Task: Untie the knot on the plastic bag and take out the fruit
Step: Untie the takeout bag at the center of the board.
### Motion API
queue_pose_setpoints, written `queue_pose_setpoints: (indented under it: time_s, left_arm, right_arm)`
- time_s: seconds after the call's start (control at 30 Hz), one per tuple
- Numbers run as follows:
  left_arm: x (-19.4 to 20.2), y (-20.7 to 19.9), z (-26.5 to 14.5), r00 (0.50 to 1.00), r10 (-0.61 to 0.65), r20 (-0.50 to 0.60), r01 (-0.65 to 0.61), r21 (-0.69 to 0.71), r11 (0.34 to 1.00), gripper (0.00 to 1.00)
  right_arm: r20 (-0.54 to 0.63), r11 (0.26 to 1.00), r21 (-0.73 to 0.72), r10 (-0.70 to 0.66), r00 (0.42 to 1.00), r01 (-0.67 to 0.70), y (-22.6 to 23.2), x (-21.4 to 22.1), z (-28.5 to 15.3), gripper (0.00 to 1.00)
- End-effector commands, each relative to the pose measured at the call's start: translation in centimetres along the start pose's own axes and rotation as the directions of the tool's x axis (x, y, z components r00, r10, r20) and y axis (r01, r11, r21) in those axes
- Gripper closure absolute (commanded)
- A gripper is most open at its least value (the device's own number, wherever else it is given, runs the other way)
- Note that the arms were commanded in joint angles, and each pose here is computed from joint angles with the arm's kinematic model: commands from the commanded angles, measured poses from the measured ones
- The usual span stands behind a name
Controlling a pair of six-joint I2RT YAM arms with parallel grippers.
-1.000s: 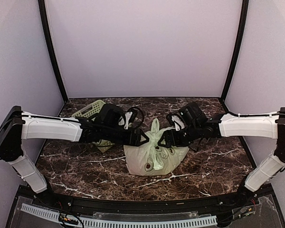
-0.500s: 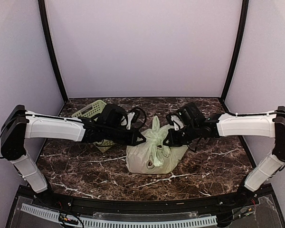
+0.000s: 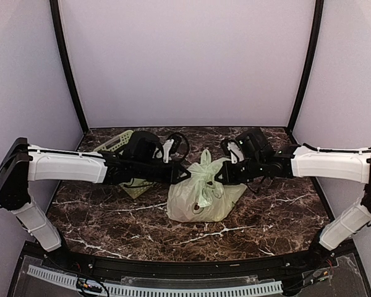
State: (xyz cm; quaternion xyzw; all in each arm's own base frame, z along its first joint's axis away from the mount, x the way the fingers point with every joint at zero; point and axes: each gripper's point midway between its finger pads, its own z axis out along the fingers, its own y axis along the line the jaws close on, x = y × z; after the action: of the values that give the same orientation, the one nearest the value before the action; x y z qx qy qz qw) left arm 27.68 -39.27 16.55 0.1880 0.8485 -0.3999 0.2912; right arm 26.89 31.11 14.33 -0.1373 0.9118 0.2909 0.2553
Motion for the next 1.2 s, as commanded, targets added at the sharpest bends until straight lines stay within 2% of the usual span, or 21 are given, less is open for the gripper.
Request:
queue_pose_setpoints:
  time_s: [0.0,0.13,0.33,0.43,0.57,0.7,0.77,0.87,1.03,1.17]
  left_arm:
    - [-2.2,-0.1,-2.2,0.996,-0.015,0.091,0.013,0.025,1.0,0.99]
    - [-1.0,2.0,-2.2,0.993,-0.077,0.085,0.075,0.022,0.997,0.99]
    - [0.5,3.9,-2.1,0.989,-0.128,0.071,0.128,0.013,0.992,0.99]
    - [0.7,3.7,-1.9,0.99,-0.129,0.061,0.128,0.027,0.991,0.99]
    - [0.2,3.0,-2.0,0.992,-0.111,0.067,0.107,0.056,0.993,0.99]
    - [-0.1,2.5,-2.1,0.994,-0.091,0.062,0.087,0.072,0.994,0.99]
    - [-0.2,2.2,-2.0,0.994,-0.088,0.06,0.083,0.079,0.993,0.99]
    - [-0.3,2.0,-2.2,0.995,-0.084,0.062,0.078,0.087,0.993,0.99]
    - [-0.2,2.1,-2.3,0.995,-0.083,0.059,0.078,0.079,0.994,0.99]
    - [-0.1,2.1,-2.2,0.995,-0.084,0.052,0.079,0.083,0.993,0.99]
  right_arm:
    - [0.042,0.999,0.037,0.031,0.999,-0.033,-1.4,-0.7,-0.5,1.0]
    - [0.01,0.995,0.053,0.09,0.996,-0.09,-3.2,0.4,-0.2,1.0]
    - [-0.009,0.993,0.058,0.101,0.995,-0.1,-3.7,1.3,0.1,1.0]
    - [0.009,0.996,0.039,0.075,0.997,-0.076,-3.2,0.7,-0.4,1.0]
    - [0.067,0.999,-0.023,-0.021,0.998,0.023,-1.2,-1.1,-2.4,0.98]
    - [0.147,0.989,-0.05,-0.133,0.98,0.142,0.5,-2.9,-5.5,0.58]
    - [0.178,0.979,-0.056,-0.185,0.966,0.198,1.3,-3.7,-6.8,0.47]
    - [0.166,0.969,-0.052,-0.23,0.959,0.242,1.8,-4.8,-7.5,0.41]
    - [0.085,0.946,-0.138,-0.283,0.955,0.293,2.4,-5.4,-5.7,0.31]
    - [0.064,0.907,-0.173,-0.378,0.923,0.384,3.1,-6.0,-3.9,0.25]
